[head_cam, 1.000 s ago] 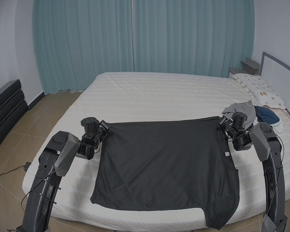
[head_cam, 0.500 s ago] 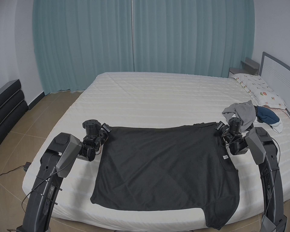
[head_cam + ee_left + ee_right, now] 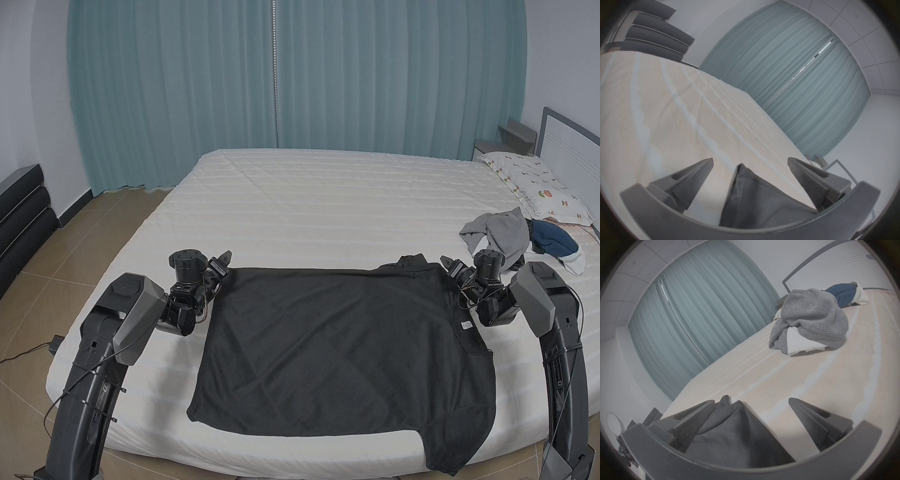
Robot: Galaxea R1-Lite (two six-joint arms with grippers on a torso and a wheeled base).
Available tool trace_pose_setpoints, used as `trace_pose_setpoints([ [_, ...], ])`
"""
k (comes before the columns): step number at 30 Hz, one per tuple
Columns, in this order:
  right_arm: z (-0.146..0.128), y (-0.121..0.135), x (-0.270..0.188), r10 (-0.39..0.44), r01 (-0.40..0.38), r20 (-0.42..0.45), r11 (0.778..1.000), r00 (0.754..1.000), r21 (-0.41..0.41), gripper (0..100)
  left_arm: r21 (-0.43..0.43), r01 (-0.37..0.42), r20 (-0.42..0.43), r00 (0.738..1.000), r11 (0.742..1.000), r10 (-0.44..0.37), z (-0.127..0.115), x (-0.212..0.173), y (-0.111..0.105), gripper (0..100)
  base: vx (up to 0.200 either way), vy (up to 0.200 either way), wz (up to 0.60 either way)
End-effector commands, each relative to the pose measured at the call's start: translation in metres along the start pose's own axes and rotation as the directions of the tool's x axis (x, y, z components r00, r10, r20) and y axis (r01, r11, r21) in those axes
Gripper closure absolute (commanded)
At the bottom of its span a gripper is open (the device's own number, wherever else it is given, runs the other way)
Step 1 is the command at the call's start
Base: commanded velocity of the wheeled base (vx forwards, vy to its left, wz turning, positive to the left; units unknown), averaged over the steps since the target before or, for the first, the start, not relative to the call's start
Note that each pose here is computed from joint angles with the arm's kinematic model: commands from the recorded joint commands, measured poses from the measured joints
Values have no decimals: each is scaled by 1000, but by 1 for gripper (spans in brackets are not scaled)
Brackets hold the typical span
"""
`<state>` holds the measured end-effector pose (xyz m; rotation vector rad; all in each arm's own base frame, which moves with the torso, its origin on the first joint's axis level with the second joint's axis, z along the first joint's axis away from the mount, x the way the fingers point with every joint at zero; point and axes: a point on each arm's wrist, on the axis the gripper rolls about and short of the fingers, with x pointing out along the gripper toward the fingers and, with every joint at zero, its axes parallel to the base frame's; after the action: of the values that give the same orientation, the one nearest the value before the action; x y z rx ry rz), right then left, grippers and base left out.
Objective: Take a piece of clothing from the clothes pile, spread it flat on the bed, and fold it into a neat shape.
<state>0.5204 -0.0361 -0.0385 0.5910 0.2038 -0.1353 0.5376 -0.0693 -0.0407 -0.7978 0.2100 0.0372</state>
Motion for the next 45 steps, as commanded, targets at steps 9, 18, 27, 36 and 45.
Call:
trace_pose_setpoints([
  [9, 59, 29, -140, 4, -2, -120, 1000, 993, 20, 0, -35, 82, -67, 994, 996, -84, 69, -143, -38, 0, 0, 0, 0],
  [18, 26, 19, -262, 67, -44, -330, 996, 942, 75, 0, -87, -40, -327, 945, 995, 9, 42, -234, -12, 0, 0, 0, 0],
  [27, -3, 9, -301, 62, 0, -472, 992, 879, 129, 0, -87, -136, -461, 884, 987, 81, 15, -295, 13, 0, -67, 0, 0],
  [36, -8, 9, -304, 82, -6, -505, 989, 859, 150, 0, -129, -142, -480, 875, 981, 64, 9, -306, 21, 0, -200, 0, 0],
  [45, -12, 12, -305, 95, -19, -524, 989, 847, 150, 0, -140, -115, -490, 871, 983, 32, 8, -317, 22, 0, 0, 0, 0],
])
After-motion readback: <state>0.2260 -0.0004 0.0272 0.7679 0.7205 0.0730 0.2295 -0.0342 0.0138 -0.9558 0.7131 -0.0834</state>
